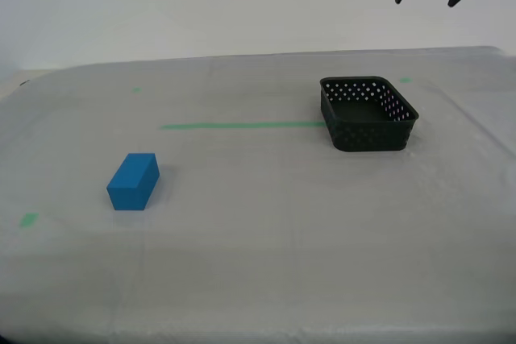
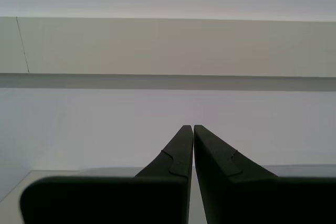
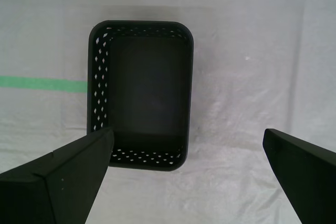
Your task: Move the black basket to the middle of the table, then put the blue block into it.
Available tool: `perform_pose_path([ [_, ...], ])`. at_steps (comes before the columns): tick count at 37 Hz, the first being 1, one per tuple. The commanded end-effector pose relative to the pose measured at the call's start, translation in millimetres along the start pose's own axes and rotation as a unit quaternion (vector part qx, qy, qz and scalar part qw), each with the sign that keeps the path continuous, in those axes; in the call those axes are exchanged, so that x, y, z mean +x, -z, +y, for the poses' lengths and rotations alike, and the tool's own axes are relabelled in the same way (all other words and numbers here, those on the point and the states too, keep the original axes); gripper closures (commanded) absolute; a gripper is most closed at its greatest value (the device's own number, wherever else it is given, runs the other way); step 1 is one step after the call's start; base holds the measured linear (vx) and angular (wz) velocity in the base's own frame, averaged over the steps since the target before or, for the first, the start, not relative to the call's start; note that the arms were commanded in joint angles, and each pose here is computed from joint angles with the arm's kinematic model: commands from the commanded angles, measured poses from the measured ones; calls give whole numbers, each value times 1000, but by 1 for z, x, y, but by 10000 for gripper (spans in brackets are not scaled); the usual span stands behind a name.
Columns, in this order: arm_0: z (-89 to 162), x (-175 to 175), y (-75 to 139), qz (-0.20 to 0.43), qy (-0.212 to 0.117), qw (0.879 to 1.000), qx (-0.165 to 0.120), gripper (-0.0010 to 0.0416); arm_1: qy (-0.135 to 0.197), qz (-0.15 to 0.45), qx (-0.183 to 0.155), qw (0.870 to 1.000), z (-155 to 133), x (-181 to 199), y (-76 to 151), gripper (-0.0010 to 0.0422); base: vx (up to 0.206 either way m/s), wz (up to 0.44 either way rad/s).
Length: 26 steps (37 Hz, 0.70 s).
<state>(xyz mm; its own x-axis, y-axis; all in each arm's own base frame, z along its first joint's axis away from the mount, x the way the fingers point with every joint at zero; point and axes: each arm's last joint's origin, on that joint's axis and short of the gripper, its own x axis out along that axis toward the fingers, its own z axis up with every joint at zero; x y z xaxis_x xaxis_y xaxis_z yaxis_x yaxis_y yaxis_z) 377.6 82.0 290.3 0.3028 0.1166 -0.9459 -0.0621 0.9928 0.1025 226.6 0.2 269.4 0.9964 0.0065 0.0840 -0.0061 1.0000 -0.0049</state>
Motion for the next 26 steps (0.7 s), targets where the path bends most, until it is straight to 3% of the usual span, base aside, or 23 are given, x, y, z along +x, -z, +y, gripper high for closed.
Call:
perform_pose_path([
  [1, 0, 15, -3, 14, 1, 1000, -2, 6, 0, -3, 1, 1000, 0, 0, -1, 412, 0, 0],
  [13, 0, 59, -10, 44, 5, 999, -9, 6, 0, -3, 1, 1000, 0, 0, -1, 412, 0, 0],
  [26, -2, 81, -9, 43, 7, 999, -11, 6, 0, -3, 1, 1000, 0, 0, -1, 412, 0, 0],
])
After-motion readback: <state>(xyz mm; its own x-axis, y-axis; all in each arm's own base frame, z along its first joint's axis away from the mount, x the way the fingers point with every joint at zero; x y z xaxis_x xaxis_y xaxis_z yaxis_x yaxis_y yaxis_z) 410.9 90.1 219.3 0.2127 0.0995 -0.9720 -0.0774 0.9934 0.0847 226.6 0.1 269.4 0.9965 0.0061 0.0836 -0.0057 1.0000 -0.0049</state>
